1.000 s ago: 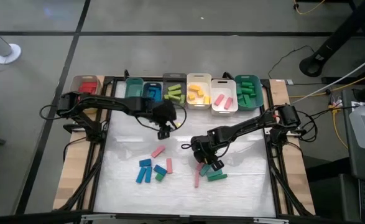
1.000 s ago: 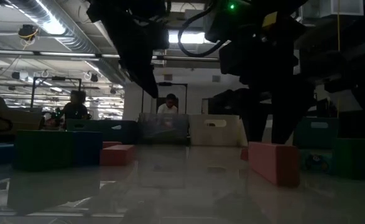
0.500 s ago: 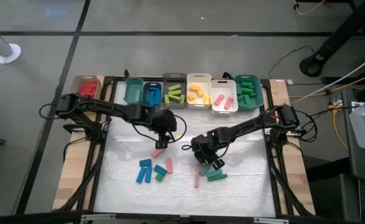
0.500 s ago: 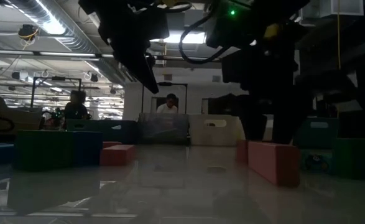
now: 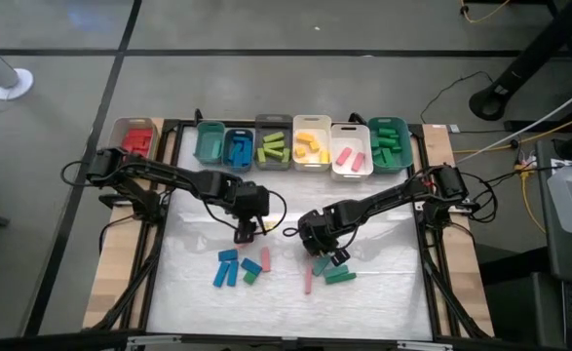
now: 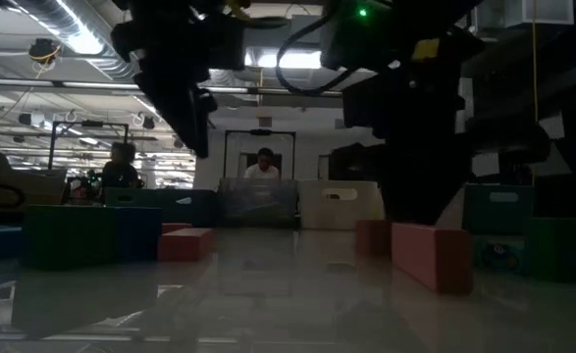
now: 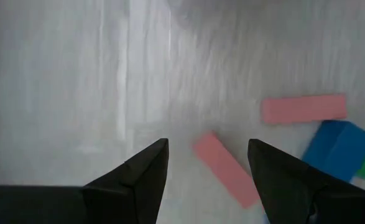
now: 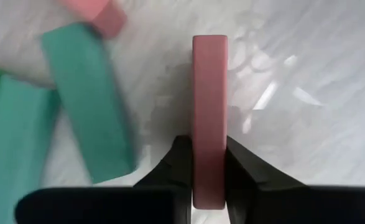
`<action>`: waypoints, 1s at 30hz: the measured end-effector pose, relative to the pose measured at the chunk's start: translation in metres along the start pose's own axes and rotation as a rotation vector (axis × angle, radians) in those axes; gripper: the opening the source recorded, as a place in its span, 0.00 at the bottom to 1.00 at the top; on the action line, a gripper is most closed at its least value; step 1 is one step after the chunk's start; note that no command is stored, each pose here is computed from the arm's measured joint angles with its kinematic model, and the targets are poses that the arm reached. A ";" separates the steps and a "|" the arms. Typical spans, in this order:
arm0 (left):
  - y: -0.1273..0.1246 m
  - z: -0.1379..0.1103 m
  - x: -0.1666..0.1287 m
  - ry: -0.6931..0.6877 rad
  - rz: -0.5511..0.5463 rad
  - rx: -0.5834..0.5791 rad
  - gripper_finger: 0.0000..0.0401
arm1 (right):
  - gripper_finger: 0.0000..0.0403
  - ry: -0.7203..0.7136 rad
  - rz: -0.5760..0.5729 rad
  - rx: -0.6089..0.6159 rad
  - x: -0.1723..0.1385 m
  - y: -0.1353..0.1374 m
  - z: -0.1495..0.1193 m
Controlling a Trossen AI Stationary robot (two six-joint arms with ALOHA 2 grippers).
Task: Sort blocks
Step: Put the pink block into the right white bin
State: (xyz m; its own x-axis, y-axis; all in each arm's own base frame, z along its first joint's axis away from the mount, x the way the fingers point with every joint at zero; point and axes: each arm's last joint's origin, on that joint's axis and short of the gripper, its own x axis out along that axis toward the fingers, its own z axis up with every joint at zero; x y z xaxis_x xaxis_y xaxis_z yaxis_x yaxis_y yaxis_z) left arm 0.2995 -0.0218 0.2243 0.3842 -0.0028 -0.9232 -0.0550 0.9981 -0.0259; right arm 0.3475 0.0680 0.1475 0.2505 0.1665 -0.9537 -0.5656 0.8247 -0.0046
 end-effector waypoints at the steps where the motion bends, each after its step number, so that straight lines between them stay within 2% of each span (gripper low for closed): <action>1: -0.001 -0.001 0.000 0.011 0.000 -0.034 0.52 | 0.13 0.000 -0.024 -0.009 -0.002 -0.002 0.003; 6: -0.008 -0.004 0.000 0.032 -0.003 -0.174 0.52 | 0.13 0.112 -0.135 -0.065 -0.024 -0.008 0.013; 11: -0.016 -0.005 0.010 0.061 0.009 -0.211 0.52 | 0.18 0.248 -0.237 -0.106 -0.046 -0.013 0.018; 14: -0.021 -0.007 0.022 0.094 0.035 -0.194 0.52 | 0.17 0.332 -0.305 -0.112 -0.057 -0.017 0.017; 17: -0.025 -0.008 0.034 0.130 0.051 -0.179 0.52 | 0.14 0.415 -0.338 -0.101 -0.066 -0.024 0.011; 26: -0.026 -0.013 0.062 0.210 0.115 -0.206 0.52 | 0.18 0.608 -0.393 -0.008 -0.082 -0.057 -0.019; 30: -0.027 -0.014 0.070 0.229 0.120 -0.202 0.52 | 0.15 0.696 -0.405 0.042 -0.091 -0.071 -0.036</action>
State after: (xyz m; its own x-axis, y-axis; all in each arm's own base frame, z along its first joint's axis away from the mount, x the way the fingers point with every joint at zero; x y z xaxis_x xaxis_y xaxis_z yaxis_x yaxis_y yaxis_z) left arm 0.3149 -0.0493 0.1554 0.1476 0.0780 -0.9860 -0.2783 0.9599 0.0342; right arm 0.3363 -0.0248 0.2235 -0.1255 -0.5133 -0.8490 -0.5026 0.7707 -0.3916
